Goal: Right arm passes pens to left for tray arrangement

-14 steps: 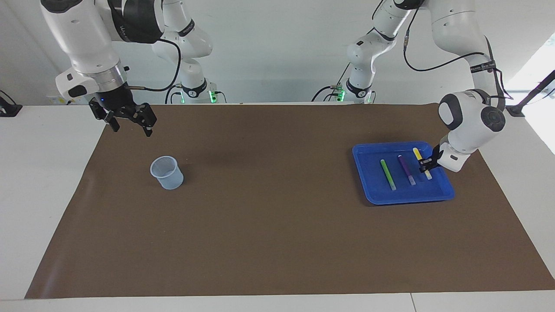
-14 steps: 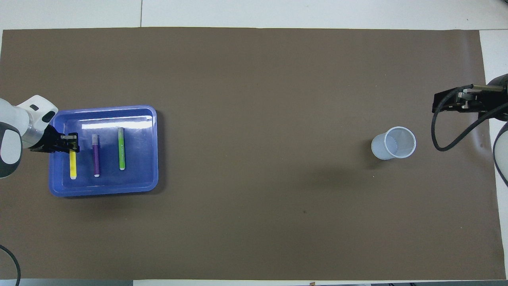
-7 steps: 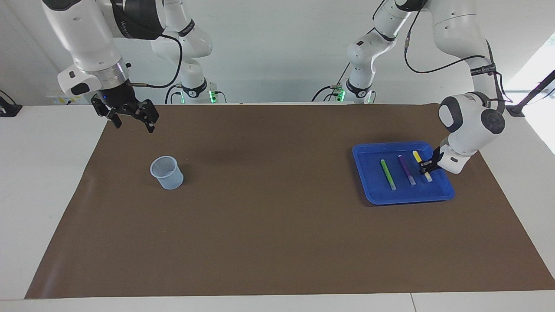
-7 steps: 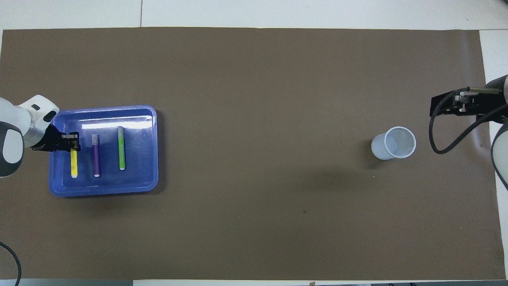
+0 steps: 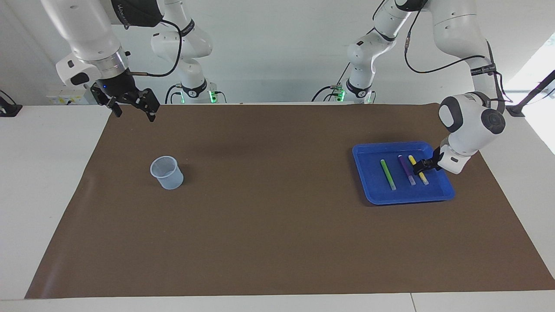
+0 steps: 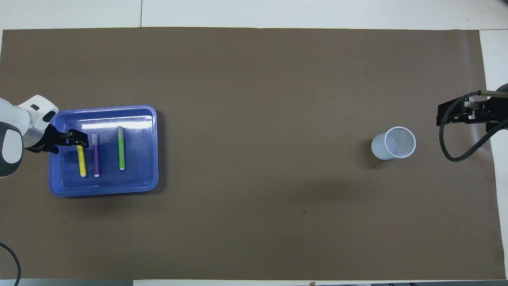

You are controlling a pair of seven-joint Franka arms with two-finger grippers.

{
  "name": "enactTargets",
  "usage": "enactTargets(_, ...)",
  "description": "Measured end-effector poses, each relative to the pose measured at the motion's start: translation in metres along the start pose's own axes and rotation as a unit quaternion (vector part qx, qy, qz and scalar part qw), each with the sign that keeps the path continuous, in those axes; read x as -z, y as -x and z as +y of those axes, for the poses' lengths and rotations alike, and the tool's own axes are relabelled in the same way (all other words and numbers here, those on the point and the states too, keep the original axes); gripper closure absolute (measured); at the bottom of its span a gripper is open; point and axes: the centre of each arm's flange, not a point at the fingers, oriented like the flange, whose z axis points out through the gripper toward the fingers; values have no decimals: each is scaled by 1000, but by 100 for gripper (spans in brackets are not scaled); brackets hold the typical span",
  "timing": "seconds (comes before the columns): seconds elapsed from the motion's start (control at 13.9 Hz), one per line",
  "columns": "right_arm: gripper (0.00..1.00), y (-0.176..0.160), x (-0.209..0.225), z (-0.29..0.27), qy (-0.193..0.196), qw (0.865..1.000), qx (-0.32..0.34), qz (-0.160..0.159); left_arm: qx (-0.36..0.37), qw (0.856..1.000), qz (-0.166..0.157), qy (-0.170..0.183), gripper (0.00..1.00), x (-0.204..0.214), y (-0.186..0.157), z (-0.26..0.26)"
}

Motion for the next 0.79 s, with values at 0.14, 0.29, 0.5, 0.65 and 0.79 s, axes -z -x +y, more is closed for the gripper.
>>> enactTargets(0.14, 0, 0, -1, -2, 0, 1000, 2, -1, 0, 1000, 2, 0, 0, 2, -1, 0)
enactTargets(0.29, 0, 0, -3, -3, 1, 1000, 3, -3, 1, 1000, 3, -1, 0, 13, -5, -1)
enactTargets(0.5, 0, 0, -3, -3, 1, 1000, 3, -3, -5, 1000, 0, -4, 0, 55, -15, 8)
enactTargets(0.65, 0, 1, -3, -5, -10, 1000, 3, -5, -13, 1000, 7, -9, 0, 78, -16, 20)
enactTargets(0.79, 0, 1, -3, -8, -21, 1000, 6, -7, -25, 1000, 6, -16, 0, 94, -10, 37)
